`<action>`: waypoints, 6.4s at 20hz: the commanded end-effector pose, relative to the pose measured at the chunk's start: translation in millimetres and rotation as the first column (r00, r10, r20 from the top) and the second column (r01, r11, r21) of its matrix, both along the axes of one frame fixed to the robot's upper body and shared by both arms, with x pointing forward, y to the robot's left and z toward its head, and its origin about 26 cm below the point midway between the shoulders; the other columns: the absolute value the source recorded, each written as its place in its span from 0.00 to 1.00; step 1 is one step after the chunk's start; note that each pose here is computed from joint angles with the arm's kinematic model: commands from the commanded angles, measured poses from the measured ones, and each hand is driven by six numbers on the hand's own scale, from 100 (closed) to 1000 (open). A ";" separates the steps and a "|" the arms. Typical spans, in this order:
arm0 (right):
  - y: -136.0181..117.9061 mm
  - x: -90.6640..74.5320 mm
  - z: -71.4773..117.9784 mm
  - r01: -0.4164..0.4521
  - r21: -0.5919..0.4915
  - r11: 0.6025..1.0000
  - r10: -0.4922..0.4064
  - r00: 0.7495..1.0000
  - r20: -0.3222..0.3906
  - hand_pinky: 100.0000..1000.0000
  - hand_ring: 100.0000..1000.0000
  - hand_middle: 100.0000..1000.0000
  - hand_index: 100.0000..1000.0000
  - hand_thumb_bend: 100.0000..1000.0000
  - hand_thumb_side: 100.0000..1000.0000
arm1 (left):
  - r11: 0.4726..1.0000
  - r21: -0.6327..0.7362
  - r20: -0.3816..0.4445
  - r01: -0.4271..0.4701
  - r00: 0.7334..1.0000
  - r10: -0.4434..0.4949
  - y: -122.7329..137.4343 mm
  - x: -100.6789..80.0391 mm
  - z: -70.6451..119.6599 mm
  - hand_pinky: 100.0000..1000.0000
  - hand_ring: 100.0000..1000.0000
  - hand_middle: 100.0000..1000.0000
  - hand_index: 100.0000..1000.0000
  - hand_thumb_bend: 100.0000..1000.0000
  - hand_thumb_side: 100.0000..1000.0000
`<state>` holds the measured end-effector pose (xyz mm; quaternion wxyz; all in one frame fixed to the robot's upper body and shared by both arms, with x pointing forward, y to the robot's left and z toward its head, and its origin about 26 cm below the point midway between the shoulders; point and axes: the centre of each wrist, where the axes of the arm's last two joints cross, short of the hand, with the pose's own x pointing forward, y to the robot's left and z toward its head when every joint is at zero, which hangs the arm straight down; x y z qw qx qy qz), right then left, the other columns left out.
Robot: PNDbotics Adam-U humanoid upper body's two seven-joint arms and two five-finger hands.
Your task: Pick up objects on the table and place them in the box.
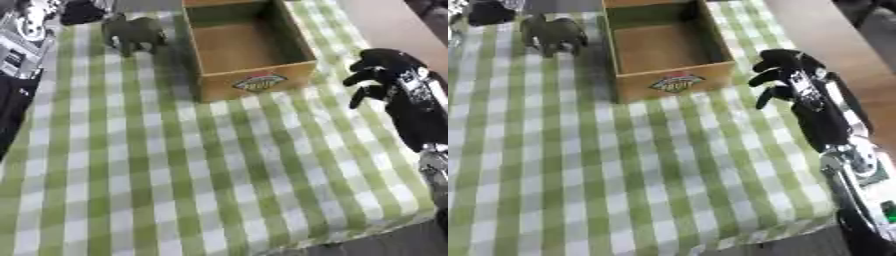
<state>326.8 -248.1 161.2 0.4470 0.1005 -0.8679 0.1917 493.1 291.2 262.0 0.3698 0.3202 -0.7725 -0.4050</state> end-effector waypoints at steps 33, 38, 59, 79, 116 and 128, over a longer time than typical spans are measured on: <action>3.2 3.8 6.9 -0.023 -0.018 1.000 0.023 0.999 0.023 0.34 0.59 0.59 0.75 0.00 0.70 | 0.829 0.476 0.088 -0.293 0.954 0.287 14.5 1.1 10.7 0.75 0.80 0.77 0.85 0.70 0.00; 4.8 4.2 7.8 -0.028 -0.020 0.999 0.029 0.999 0.028 0.34 0.59 0.59 0.74 0.00 0.71 | 0.797 0.490 0.138 -0.353 0.934 0.329 14.8 3.5 0.1 0.72 0.77 0.73 0.83 0.69 0.00; 4.8 4.7 7.5 -0.028 -0.019 0.999 0.029 0.999 0.028 0.34 0.59 0.59 0.74 0.00 0.70 | 0.851 0.378 0.251 -0.365 0.925 0.285 12.2 2.1 5.0 0.40 0.30 0.16 0.38 0.31 0.00; 8.1 4.6 4.7 -0.056 -0.022 0.998 0.057 0.998 0.017 0.34 0.60 0.59 0.75 0.00 0.69 | 0.928 0.369 0.317 -0.047 0.945 -0.078 -76.5 -17.9 52.6 0.39 0.30 0.14 0.35 0.29 0.00; 22.8 9.0 5.7 -0.135 -0.034 0.990 0.135 0.991 0.007 0.35 0.61 0.58 0.74 0.00 0.70 | 0.856 0.488 0.168 0.173 0.943 -0.286 -122.9 -17.7 16.0 0.75 0.74 0.75 0.80 0.57 0.53; 18.1 9.5 3.5 -0.112 -0.030 0.993 0.113 0.994 0.003 0.35 0.61 0.58 0.74 0.00 0.70 | 0.990 0.102 0.439 0.096 0.889 -0.131 -94.8 -45.1 55.2 0.65 0.59 0.60 0.70 0.28 0.40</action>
